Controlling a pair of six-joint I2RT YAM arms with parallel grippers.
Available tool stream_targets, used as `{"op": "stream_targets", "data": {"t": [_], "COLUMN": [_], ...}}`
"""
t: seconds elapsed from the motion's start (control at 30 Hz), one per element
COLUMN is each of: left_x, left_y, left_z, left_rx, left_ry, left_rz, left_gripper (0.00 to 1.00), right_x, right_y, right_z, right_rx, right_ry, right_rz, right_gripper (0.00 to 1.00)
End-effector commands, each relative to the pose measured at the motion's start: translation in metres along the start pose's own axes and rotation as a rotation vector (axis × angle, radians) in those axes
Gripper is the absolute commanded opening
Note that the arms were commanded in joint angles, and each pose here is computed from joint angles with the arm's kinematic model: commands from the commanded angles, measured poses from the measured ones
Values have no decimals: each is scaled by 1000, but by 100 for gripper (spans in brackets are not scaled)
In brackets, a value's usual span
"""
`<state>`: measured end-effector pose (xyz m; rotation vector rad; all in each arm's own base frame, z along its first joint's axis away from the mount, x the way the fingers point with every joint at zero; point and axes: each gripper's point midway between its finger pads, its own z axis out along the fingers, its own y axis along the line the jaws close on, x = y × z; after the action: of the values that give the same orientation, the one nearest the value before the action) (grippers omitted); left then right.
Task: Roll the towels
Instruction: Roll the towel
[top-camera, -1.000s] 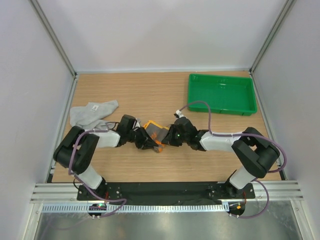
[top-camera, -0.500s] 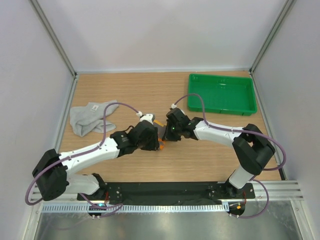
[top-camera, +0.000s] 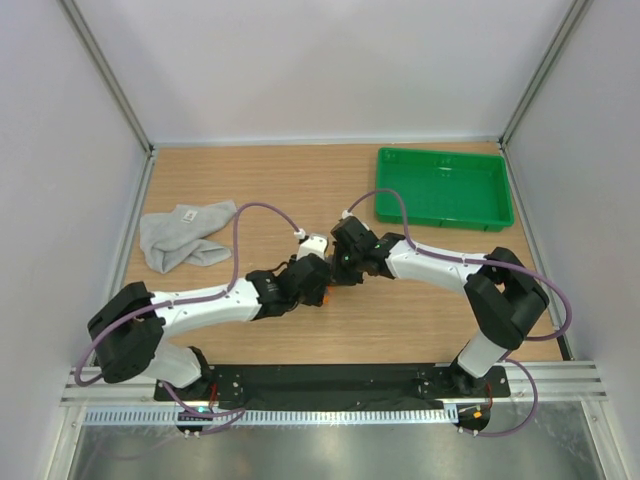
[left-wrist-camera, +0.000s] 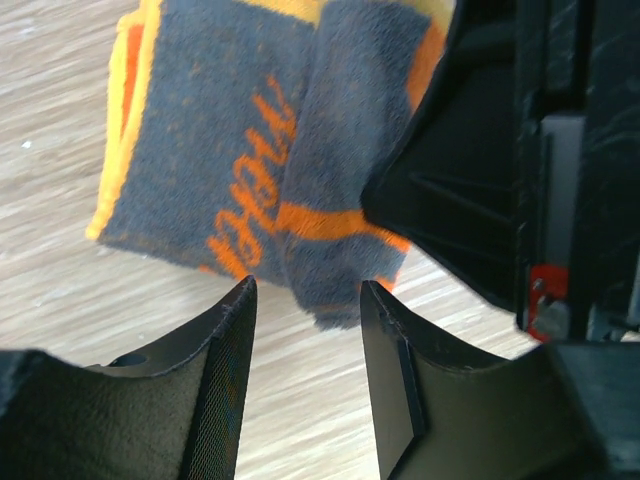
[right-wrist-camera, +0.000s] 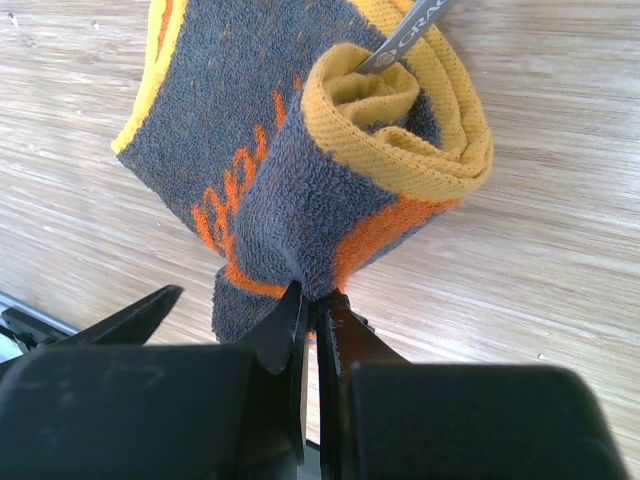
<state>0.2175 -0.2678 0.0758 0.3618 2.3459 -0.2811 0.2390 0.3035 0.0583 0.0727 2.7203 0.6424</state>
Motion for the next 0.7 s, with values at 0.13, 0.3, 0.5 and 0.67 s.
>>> {"op": "stream_targets", "data": {"t": [0.13, 0.3, 0.5, 0.67], "left_x": [-7, 6, 10, -2], "left_y": [-25, -19, -20, -28], "left_z": [18, 25, 26, 21], "left_rx": [87, 64, 97, 203], "left_ry": [-53, -34, -45, 15], "left_rz": [-42, -42, -57, -127], "left_gripper": [47, 35, 1, 0], "right_x": [-5, -3, 0, 0], "right_y": [18, 21, 22, -3], "right_z": [-18, -21, -26, -26], "right_rx": [-63, -84, -100, -34], "right_ry": [-21, -10, 2, -17], "right_rz": [10, 18, 23, -10], "right_gripper": [1, 1, 5, 57]}}
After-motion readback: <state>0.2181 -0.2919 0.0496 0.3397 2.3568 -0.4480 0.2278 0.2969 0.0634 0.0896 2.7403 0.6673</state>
